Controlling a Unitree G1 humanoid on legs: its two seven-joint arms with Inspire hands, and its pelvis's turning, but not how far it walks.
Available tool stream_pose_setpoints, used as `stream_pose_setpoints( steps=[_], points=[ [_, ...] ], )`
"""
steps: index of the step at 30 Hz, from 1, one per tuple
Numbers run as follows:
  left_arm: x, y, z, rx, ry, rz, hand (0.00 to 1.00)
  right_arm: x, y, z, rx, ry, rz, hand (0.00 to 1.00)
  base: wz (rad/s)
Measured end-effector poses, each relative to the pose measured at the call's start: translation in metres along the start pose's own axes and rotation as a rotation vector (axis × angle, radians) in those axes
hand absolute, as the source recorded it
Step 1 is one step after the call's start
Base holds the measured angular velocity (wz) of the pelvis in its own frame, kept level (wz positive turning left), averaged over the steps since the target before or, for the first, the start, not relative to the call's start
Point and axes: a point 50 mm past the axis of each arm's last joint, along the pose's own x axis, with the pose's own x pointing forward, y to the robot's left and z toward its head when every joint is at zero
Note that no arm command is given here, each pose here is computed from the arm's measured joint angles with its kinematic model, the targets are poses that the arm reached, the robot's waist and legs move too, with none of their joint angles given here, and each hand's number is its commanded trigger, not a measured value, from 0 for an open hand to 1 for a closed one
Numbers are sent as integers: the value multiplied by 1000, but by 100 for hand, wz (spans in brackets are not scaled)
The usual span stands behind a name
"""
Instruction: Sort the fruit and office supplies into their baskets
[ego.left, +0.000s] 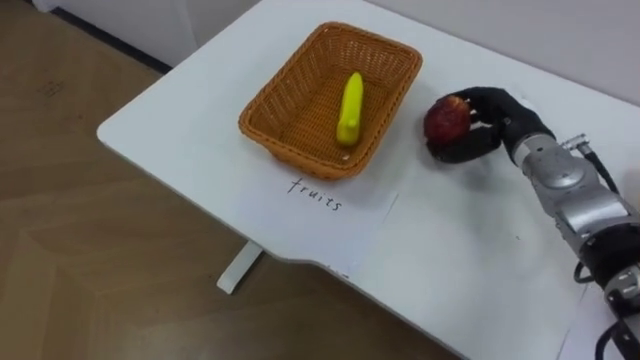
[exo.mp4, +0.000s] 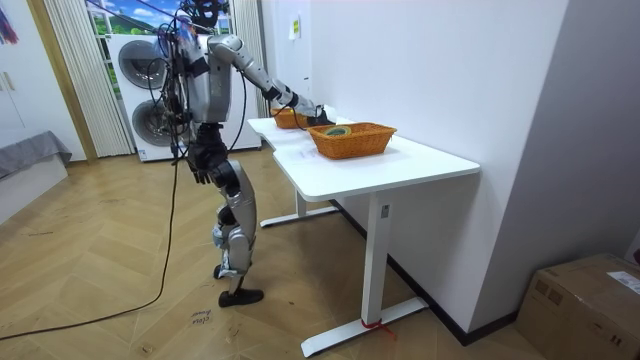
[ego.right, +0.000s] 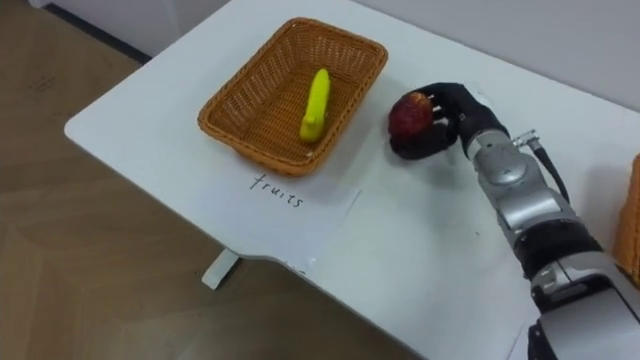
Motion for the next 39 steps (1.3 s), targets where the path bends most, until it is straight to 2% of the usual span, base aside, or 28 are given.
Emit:
stream_pose_setpoints(
  steps=[8,11,20,24,31,39],
  points=[
    [-9,-4,-32,-44,88,-26,0,-15,4,18,24,-143,16,100,3],
    [-10,-6,-36,-8,109,-29,0,-19,6,19,15,-155,44,100,0],
    [-17,-11,-54,-16,156,-39,0,-22,8,38,11,-222,55,100,5],
    [-18,-11,-58,-25,167,-34,0,-26,11,49,-20,-279,60,100,10],
    [-20,-12,-61,-32,183,-44,0,-27,19,49,-91,-279,80,100,9],
    [-26,-16,-67,9,184,-76,0,-31,38,54,-176,-309,131,100,3]
  ],
)
